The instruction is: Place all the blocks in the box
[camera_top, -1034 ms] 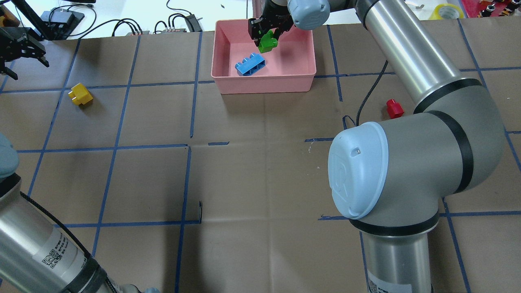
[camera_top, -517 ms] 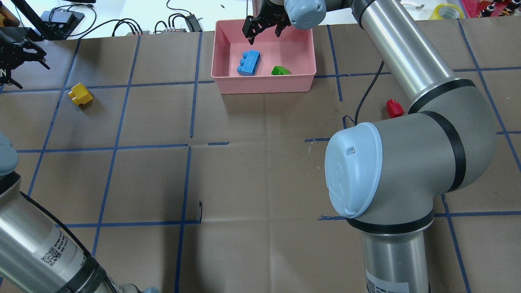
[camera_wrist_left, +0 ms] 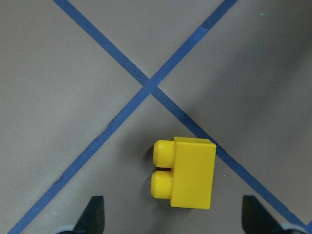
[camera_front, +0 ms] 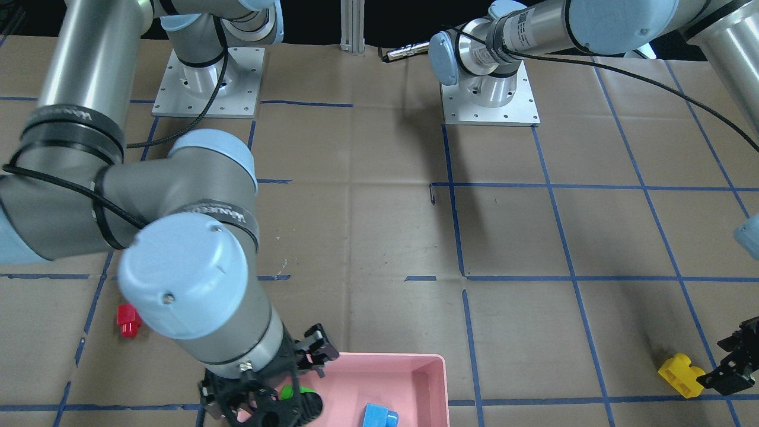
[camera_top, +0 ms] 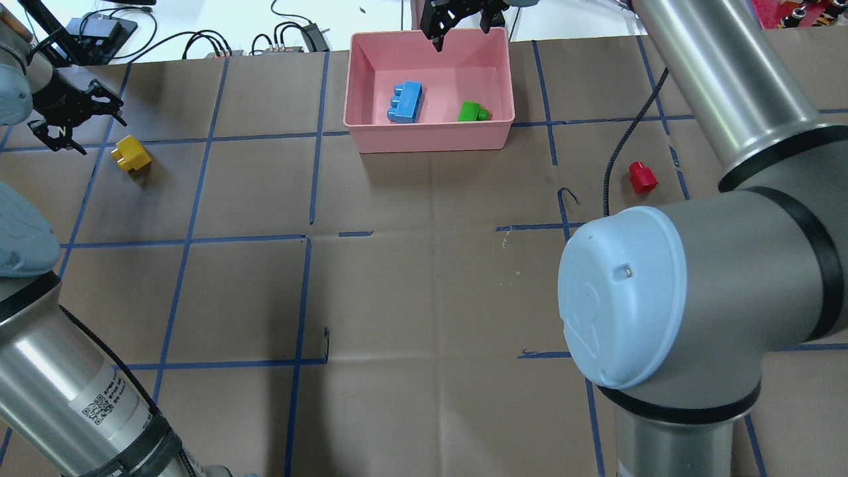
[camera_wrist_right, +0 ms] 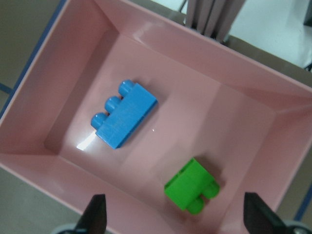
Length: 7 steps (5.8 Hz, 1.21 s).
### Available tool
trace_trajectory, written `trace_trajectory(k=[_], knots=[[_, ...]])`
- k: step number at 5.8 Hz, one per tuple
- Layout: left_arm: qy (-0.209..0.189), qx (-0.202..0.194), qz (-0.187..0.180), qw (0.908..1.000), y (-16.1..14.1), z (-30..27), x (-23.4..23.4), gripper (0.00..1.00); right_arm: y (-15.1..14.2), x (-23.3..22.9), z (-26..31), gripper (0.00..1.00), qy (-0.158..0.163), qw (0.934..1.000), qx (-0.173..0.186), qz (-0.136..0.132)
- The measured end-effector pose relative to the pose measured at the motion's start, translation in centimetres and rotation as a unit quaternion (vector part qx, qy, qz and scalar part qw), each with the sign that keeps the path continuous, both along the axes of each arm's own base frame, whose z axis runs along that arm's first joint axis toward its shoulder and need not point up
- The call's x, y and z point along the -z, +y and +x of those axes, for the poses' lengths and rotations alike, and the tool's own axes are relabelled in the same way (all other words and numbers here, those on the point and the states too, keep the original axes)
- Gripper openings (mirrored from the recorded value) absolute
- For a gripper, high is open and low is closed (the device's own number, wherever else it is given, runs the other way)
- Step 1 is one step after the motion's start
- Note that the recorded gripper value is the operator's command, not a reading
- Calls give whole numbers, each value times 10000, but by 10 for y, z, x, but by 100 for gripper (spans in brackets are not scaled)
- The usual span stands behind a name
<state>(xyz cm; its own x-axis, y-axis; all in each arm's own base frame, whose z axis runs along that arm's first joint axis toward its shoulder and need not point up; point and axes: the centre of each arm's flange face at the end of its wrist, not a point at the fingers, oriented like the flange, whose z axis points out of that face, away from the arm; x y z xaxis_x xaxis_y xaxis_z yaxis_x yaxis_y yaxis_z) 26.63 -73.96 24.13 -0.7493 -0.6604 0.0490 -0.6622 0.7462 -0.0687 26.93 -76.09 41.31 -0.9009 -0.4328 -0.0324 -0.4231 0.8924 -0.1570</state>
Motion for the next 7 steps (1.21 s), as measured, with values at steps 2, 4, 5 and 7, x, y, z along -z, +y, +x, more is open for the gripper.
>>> trace_trajectory(k=[2,4,5,7], knots=[[-91,59,-162,9998,-12,-2,30,100,35,-45,-95,100,118,9985,482,250],[-67,82,-119,9999,-11,-7,47,100,73,-27,-211,100,46,9904,1281,521],[-14,77,-20,10000,-4,-9,57,100,85,-1,-244,100,40,9889,1454,316],[48,39,118,9999,7,-7,70,99,104,62,-261,100,120,9900,1402,73]])
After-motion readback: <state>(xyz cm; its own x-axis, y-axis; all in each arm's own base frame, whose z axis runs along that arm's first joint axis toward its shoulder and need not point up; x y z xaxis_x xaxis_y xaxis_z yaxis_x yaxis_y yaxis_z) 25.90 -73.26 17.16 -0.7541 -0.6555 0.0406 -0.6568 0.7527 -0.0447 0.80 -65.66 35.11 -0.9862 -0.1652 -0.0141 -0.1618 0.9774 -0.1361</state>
